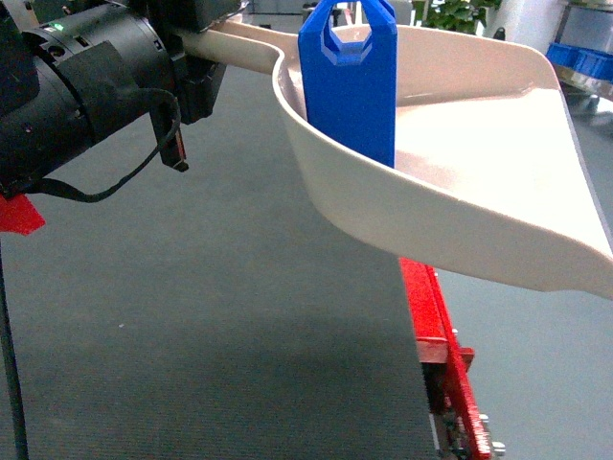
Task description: Place part in tray to right shelf
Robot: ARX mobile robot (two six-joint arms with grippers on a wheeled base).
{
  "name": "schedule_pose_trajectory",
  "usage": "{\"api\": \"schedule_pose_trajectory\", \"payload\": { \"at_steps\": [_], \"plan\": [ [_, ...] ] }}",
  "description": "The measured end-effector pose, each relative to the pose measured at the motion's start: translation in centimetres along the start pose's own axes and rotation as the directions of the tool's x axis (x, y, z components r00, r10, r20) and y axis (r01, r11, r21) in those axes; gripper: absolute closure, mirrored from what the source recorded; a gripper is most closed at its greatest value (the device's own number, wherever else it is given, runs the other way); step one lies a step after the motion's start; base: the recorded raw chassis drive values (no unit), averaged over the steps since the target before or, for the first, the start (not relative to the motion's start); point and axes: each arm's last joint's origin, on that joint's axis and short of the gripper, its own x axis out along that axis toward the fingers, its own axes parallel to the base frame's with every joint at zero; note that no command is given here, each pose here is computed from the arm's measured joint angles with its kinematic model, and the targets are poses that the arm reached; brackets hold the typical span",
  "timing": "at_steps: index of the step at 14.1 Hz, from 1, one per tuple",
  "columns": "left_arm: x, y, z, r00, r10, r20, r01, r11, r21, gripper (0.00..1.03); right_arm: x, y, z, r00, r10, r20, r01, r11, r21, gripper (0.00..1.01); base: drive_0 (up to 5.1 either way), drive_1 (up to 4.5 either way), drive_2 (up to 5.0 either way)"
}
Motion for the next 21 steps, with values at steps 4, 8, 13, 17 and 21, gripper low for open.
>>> {"api": "schedule_pose_trajectory", "payload": {
  "at_steps": [4, 8, 13, 17, 21],
  "plan": [
    [0.0, 0.04, 0.01, 1.0, 0.003, 0.0, -0.003, 1.0, -0.001, 0.91, 0.0, 0.0, 0.03, 1.0, 0.0, 0.003, 0.0, 1.0, 0.0, 0.03, 4.9, -2.47, -2.5],
    [0.01, -0.01, -0.02, 1.0, 0.0, 0.0, 0.0, 1.0, 0.0, 0.91, 0.0, 0.0, 0.01, 1.0, 0.0, 0.001, 0.0, 1.0, 0.0, 0.03, 5.0, -2.46, -2.5],
    [0.03, -0.01, 0.0, 1.0, 0.001, 0.002, -0.001, 1.0, 0.0, 0.91, 0.0, 0.0, -0.02, 1.0, 0.0, -0.002, 0.0, 1.0, 0.0, 0.03, 5.0, -2.42, -2.4],
    [0.02, -0.05, 0.01, 1.0, -0.003, -0.002, 0.003, 1.0, 0.0, 0.91, 0.0, 0.0, 0.02, 1.0, 0.0, 0.002, 0.0, 1.0, 0.0, 0.03, 5.0, -2.42, -2.4],
    [0.02, -0.02, 0.04, 1.0, -0.001, 0.001, 0.001, 1.0, 0.001, 0.91, 0.0, 0.0, 0.03, 1.0, 0.0, 0.003, 0.0, 1.0, 0.0, 0.03, 5.0, -2.45, -2.5]
  ]
}}
